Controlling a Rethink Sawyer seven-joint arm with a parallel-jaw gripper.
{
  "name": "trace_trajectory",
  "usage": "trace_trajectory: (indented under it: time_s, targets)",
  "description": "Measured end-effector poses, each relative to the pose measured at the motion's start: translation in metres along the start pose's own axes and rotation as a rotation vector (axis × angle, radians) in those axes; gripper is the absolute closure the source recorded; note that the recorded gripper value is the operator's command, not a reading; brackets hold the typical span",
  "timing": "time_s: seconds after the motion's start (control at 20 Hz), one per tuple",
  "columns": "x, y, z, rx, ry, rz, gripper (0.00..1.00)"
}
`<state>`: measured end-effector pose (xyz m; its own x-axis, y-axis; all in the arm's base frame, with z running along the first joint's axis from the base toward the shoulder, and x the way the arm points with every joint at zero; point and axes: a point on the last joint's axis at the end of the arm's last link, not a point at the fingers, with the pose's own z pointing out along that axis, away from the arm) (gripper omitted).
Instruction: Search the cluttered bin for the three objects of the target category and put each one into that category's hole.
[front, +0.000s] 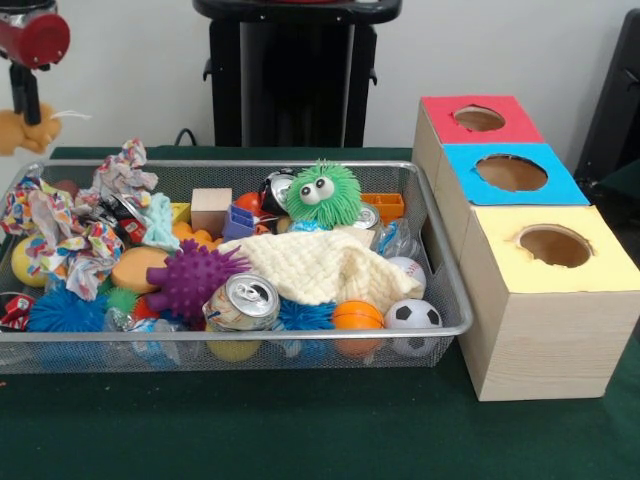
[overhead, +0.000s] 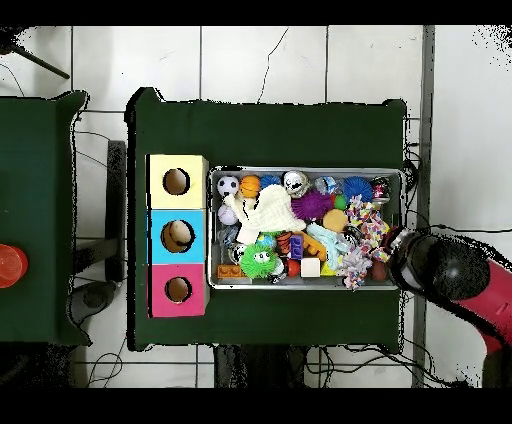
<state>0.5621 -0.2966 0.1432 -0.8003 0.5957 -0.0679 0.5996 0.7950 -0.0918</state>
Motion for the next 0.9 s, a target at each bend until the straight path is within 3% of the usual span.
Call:
trace_trajectory:
  time_s: [0.6,0.9]
  targets:
    - [-0.040,0.005,0.001,-0.046,-0.058,-0.052,1.00]
    - [-0.043,0.008,0.001,-0.051,-0.069,-0.077,1.00]
